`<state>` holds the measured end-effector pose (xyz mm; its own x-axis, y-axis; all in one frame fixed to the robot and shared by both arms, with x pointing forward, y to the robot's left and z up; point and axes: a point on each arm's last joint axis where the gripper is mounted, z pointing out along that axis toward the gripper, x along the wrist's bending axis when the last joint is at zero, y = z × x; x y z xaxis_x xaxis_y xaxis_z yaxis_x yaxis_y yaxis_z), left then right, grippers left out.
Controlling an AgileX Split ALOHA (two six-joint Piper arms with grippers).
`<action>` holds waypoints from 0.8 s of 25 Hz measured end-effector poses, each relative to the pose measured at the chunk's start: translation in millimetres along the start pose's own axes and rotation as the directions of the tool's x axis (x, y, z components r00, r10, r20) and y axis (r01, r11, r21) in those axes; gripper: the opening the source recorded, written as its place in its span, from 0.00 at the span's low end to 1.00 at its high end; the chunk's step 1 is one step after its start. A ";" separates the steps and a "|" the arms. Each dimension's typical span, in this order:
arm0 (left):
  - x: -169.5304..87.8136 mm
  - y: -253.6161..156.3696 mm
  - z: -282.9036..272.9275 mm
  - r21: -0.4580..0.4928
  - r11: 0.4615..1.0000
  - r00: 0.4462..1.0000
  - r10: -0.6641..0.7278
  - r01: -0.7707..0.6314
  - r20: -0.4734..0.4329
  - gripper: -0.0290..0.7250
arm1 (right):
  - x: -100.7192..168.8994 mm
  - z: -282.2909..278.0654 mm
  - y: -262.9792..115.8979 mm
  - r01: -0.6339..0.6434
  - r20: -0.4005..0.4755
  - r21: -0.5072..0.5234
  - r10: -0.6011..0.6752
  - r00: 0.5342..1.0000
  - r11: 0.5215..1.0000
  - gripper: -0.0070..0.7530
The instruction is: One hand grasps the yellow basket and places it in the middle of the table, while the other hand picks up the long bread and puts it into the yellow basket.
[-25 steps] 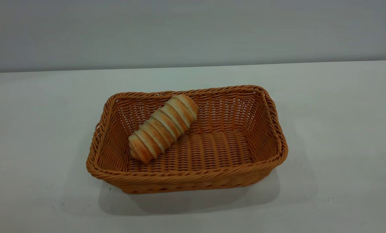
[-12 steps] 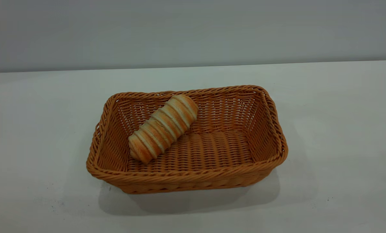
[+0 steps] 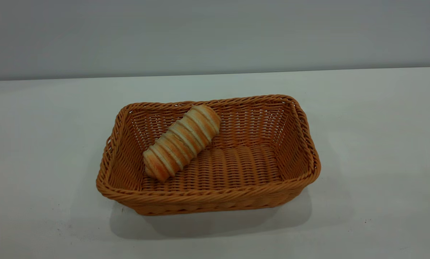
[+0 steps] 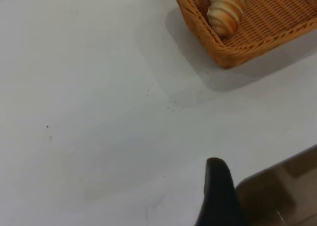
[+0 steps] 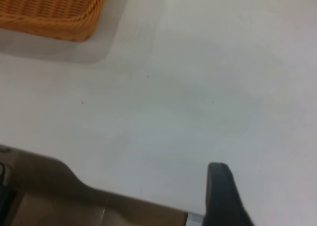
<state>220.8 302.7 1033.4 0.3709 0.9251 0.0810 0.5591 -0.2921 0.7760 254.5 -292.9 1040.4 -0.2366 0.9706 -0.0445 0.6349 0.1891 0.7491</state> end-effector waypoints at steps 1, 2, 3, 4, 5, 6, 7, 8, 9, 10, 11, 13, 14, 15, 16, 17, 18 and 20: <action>0.0 0.0 0.0 0.000 1.000 1.000 0.000 0.000 0.000 0.76 | -0.1 -0.3 -0.2 0.000 0.001 -0.002 0.000 1.000 1.000 0.65; -0.1 0.0 0.0 0.000 1.000 1.000 -0.002 0.002 -0.003 0.76 | 0.0 -1.4 -1.0 -0.002 0.005 -0.011 0.002 1.000 1.000 0.65; -0.3 0.1 0.0 0.001 1.000 1.000 -0.010 0.010 -0.013 0.76 | 0.1 -3.3 -2.3 -0.005 0.011 -0.029 0.005 1.000 1.000 0.65; -0.7 0.2 0.1 0.003 1.000 0.999 -0.026 0.026 -0.032 0.76 | 0.3 -5.4 -3.8 -0.010 0.020 -0.047 0.011 1.000 0.999 0.65; -1.3 0.3 0.2 0.005 0.999 0.997 -0.048 0.049 -0.060 0.76 | 0.6 -8.3 -6.1 -0.015 0.030 -0.072 0.017 0.999 0.997 0.65; -1.9 0.5 0.4 0.006 0.998 0.994 -0.069 0.070 -0.087 0.76 | 1.0 -11.4 -8.6 -0.018 0.039 -0.100 0.022 0.999 0.995 0.65; -2.7 0.7 0.5 0.007 0.995 0.988 -0.096 0.098 -0.121 0.76 | 1.6 -14.6 -11.4 -0.021 0.049 -0.129 0.027 0.998 0.991 0.65; -3.4 1.0 0.8 0.006 0.992 0.980 -0.124 0.126 -0.156 0.76 | 2.0 -16.7 -13.5 -0.023 0.057 -0.149 0.032 0.998 0.989 0.65; -4.0 1.2 1.0 0.005 0.989 0.972 -0.146 0.150 -0.185 0.76 | 2.4 -18.4 -15.1 -0.026 0.064 -0.165 0.037 0.997 0.986 0.65; -4.7 1.4 1.2 0.004 0.985 0.962 -0.169 0.174 -0.215 0.76 | 2.5 -18.9 -15.7 -0.026 0.066 -0.169 0.038 0.997 0.985 0.65; -5.1 1.6 1.4 0.002 0.981 0.953 -0.187 0.193 -0.238 0.76 | 2.6 -18.9 -15.6 -0.028 0.068 -0.169 0.040 0.997 0.985 0.65; -5.4 1.8 1.5 0.000 0.979 0.947 -0.197 0.204 -0.252 0.76 | 2.6 -18.9 -15.7 -0.029 0.069 -0.169 0.041 0.997 0.985 0.65; -5.4 1.8 1.5 0.001 0.979 0.948 -0.196 0.202 -0.249 0.76 | 2.6 -18.9 -15.7 -0.029 0.069 -0.169 0.041 0.997 0.985 0.65; -5.3 1.7 1.4 0.001 0.980 0.950 -0.193 0.199 -0.245 0.76 | 2.6 -18.9 -15.7 -0.029 0.069 -0.169 0.041 0.997 0.985 0.65; -5.2 1.7 1.4 0.001 0.981 0.952 -0.189 0.195 -0.240 0.76 | 2.6 -18.9 -15.7 -0.029 0.069 -0.169 0.041 0.997 0.985 0.65; -5.1 1.6 1.3 0.002 0.982 0.954 -0.184 0.190 -0.235 0.76 | 2.6 -18.9 -15.7 -0.029 0.069 -0.169 0.041 0.997 0.985 0.65; -5.0 1.6 1.3 0.002 0.982 0.956 -0.182 0.187 -0.231 0.76 | 2.6 -18.9 -15.7 -0.029 0.069 -0.169 0.041 0.997 0.985 0.65; -5.0 1.6 1.3 0.002 0.983 0.957 -0.180 0.186 -0.229 0.76 | 2.6 -18.9 -15.7 -0.030 0.069 -0.169 0.042 0.997 0.985 0.65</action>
<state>220.8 297.3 1033.4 0.0840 0.9932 0.0810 0.6200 -0.1157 0.7760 230.0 -296.2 1041.1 -0.1584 0.9856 -0.0589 0.5083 0.1325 0.8509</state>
